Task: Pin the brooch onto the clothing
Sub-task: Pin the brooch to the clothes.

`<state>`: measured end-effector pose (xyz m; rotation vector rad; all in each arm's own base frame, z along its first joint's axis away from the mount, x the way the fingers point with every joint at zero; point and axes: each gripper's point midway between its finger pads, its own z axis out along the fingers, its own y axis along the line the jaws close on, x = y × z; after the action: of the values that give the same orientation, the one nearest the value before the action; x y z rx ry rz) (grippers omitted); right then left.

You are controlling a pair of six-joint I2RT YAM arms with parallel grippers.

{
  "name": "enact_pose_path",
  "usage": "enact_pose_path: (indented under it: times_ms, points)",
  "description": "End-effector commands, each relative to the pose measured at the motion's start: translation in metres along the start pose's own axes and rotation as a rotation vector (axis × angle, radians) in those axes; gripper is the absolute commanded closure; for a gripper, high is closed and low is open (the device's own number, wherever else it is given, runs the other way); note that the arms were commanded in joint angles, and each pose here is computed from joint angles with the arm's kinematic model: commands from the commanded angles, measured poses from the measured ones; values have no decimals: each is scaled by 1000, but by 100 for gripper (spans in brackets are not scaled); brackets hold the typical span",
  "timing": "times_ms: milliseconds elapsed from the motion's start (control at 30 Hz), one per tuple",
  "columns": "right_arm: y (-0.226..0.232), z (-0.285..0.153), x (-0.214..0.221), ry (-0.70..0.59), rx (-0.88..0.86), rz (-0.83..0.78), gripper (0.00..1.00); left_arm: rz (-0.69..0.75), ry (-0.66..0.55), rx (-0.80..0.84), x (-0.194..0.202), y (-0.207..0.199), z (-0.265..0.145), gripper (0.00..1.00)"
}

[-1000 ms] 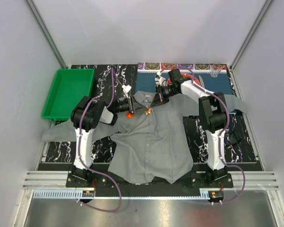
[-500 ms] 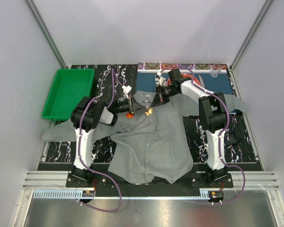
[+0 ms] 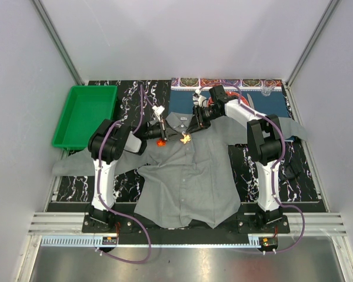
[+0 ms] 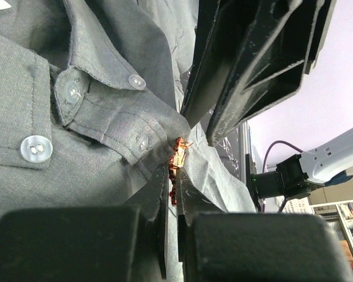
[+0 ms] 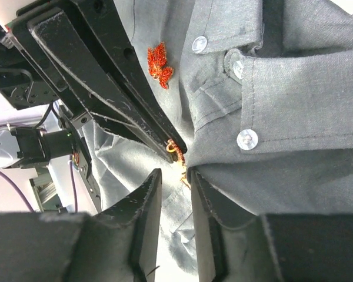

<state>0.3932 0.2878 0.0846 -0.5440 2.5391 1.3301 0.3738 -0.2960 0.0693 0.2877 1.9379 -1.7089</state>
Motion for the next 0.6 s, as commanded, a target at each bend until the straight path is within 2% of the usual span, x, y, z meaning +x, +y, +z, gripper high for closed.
enact_pose_path:
  times_ms: [0,100,367,567]
  points:
    - [9,-10,-13,-18,-29,-2,60,104,-21,12,-25,-10,6,100]
    - [10,-19,-17,-34,-43,6,53,110,1,-18,-25,-3,7,100]
    - [-5,-43,-21,-71,-15,60,56,114,37,-36,-26,5,14,100]
    - [-30,-37,-12,-57,59,110,54,121,44,-40,-28,7,16,100]
